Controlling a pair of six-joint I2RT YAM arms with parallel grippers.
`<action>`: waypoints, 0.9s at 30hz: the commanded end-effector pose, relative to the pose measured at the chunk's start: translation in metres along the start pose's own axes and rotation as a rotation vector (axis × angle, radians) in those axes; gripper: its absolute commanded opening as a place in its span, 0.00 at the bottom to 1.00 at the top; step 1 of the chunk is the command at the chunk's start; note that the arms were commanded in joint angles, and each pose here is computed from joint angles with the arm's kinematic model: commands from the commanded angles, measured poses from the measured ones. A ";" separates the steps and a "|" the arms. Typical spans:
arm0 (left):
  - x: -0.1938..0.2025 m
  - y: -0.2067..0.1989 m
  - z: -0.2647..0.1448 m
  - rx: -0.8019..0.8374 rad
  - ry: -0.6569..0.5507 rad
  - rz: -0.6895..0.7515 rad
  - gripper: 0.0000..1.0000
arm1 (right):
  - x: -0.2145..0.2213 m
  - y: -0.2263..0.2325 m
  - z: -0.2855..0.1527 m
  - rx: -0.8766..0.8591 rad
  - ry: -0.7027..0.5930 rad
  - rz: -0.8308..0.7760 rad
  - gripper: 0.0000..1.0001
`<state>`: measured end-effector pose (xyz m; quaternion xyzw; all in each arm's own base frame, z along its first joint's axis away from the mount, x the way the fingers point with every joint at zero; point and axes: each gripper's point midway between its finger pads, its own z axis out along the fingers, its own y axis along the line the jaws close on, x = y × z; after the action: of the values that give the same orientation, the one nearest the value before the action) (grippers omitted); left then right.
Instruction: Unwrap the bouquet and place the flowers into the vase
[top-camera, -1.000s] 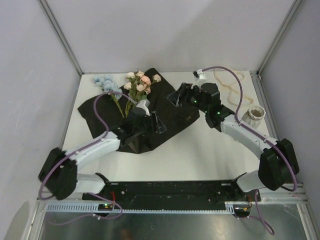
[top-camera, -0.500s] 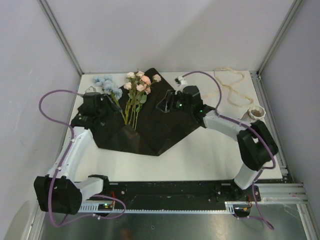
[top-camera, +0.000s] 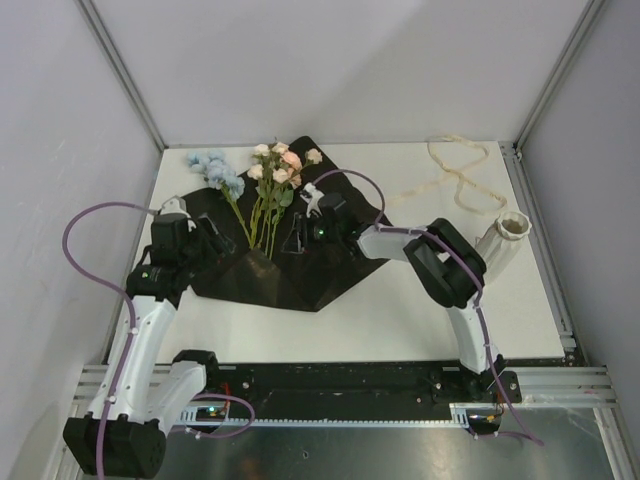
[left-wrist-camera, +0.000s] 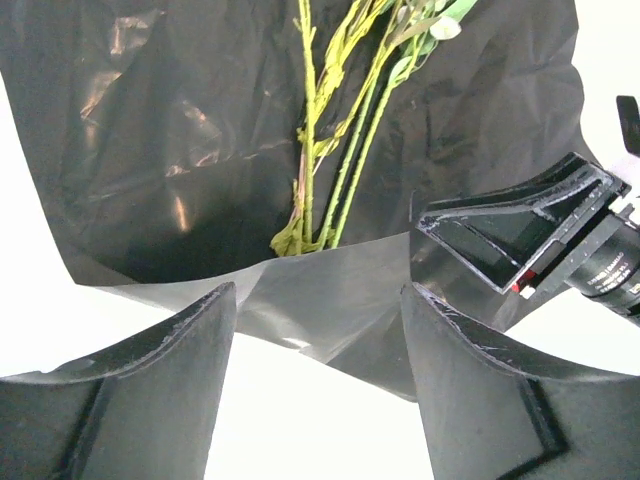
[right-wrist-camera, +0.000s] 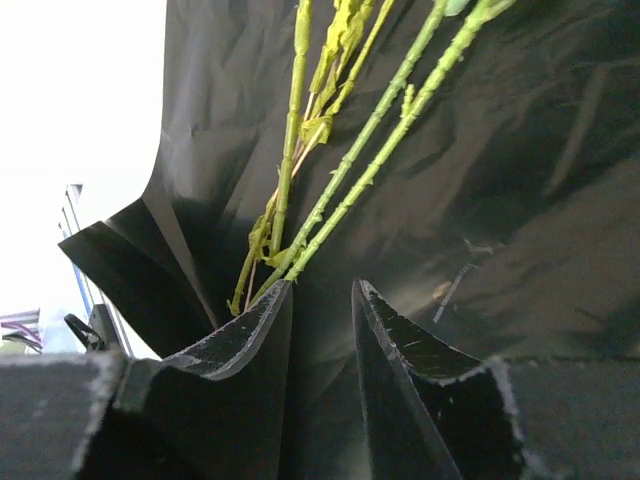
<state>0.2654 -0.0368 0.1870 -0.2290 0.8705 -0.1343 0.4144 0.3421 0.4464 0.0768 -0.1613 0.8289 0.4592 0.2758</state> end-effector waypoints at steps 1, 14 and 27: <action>0.001 0.013 -0.007 -0.033 -0.011 0.077 0.72 | -0.001 0.034 0.014 -0.095 0.031 -0.062 0.36; -0.005 0.017 -0.022 -0.057 -0.035 0.129 0.76 | 0.071 0.102 -0.020 -0.211 0.217 -0.231 0.34; -0.002 0.032 -0.014 -0.120 -0.014 0.099 0.80 | 0.169 0.088 -0.039 -0.007 0.344 -0.295 0.32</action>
<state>0.2435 -0.0169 0.1752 -0.2035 0.8901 -0.0715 0.4015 0.1503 0.4718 0.0703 -0.3630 0.8037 0.4363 0.1787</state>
